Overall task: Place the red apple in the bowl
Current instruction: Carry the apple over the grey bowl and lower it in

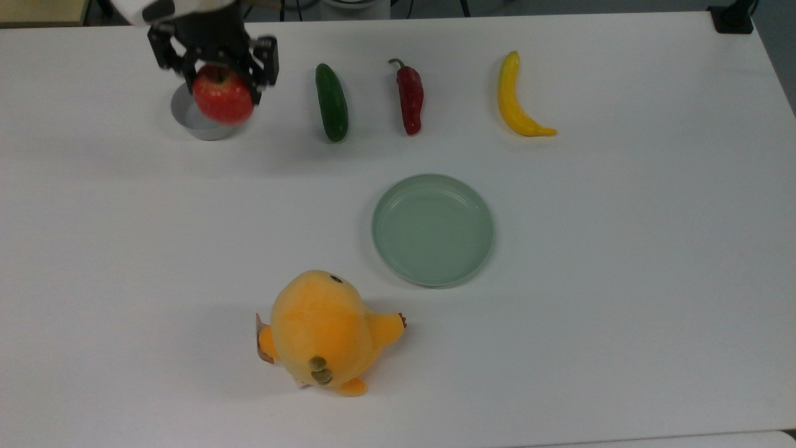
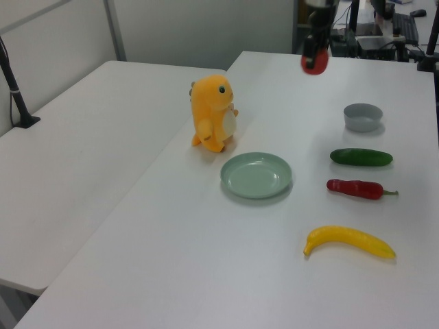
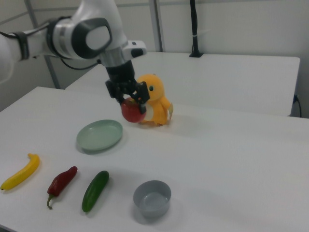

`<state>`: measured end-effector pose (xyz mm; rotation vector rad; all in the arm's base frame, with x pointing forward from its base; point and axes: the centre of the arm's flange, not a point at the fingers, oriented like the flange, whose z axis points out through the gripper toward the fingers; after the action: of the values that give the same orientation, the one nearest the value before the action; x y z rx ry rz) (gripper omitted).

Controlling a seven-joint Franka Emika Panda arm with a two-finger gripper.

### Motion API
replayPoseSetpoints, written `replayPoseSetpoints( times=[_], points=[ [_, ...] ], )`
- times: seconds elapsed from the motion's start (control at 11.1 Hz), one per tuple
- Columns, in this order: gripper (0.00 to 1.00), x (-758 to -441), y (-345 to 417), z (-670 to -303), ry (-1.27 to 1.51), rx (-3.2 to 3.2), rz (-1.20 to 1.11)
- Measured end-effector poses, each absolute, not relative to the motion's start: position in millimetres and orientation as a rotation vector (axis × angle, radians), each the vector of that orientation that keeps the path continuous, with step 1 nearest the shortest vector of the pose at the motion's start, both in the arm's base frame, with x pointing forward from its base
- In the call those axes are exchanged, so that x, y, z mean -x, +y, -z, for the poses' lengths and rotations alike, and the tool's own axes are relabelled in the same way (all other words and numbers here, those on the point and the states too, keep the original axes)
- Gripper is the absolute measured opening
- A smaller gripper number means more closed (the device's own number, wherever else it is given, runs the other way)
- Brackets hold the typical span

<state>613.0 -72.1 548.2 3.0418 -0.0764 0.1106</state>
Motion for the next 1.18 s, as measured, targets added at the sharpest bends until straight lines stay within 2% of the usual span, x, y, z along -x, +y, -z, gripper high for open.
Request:
replayPoseSetpoints(
  times=[0.27,0.72,0.9,1.18],
  points=[
    [0.81,-575,-71,-570,0.027,-3.070,-0.048],
    [0.81,-547,-95,-542,0.161,-3.081,0.067],
    [0.81,-531,-121,-519,0.228,-3.094,0.150],
    [0.81,-508,-149,-451,0.281,-3.115,0.240]
  ],
)
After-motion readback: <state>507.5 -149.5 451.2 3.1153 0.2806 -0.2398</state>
